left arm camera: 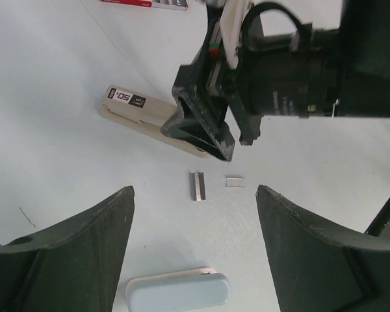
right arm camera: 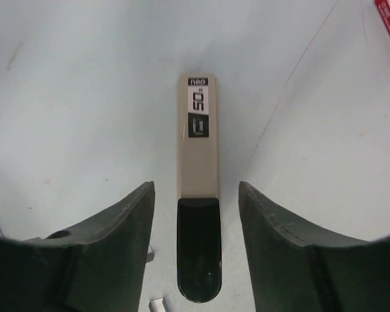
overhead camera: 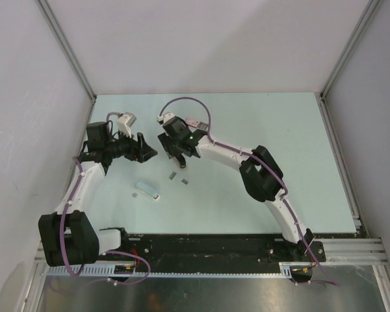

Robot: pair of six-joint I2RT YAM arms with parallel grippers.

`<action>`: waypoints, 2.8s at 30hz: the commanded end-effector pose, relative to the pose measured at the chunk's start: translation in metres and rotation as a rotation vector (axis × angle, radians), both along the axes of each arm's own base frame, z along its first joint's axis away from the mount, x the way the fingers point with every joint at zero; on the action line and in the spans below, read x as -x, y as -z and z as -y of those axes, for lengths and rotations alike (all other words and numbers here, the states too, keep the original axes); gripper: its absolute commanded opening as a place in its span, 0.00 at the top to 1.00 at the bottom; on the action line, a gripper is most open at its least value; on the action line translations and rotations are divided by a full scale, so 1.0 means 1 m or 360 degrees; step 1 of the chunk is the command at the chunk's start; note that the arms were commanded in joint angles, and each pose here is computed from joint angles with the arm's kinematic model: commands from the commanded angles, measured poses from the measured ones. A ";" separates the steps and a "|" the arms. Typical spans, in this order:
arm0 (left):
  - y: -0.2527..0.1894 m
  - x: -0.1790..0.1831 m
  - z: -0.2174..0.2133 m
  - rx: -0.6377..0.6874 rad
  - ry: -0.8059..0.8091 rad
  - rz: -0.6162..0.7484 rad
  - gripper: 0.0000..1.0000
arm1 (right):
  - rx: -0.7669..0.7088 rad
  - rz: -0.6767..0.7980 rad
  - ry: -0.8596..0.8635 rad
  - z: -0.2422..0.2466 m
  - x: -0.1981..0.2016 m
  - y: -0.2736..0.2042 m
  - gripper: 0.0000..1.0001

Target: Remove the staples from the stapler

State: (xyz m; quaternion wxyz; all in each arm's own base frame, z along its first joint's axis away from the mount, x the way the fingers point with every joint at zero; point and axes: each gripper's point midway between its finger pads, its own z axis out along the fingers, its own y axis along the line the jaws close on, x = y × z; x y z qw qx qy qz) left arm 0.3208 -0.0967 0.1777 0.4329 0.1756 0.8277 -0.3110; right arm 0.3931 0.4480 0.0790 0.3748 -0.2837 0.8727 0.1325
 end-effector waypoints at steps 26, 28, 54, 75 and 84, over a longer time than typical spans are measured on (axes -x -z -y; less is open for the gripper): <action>0.005 -0.008 0.000 0.0033 0.0051 -0.0056 0.20 | -0.0321 0.0460 0.0638 0.083 -0.206 -0.027 0.01; 0.004 -0.008 0.001 0.0043 0.0063 -0.0059 0.20 | -0.0298 0.0443 0.0643 0.087 -0.213 -0.017 0.01; 0.005 -0.013 0.003 0.0070 0.0069 -0.0097 0.21 | -0.0268 0.0066 0.0525 0.089 -0.191 0.039 0.14; -0.011 0.001 0.003 0.0043 0.0056 -0.0006 0.20 | 0.0009 -0.0197 0.0516 0.137 -0.117 0.072 0.45; -0.022 0.012 0.003 0.0031 0.0054 0.0038 0.20 | 0.0070 -0.0234 0.0609 0.166 -0.054 0.070 0.41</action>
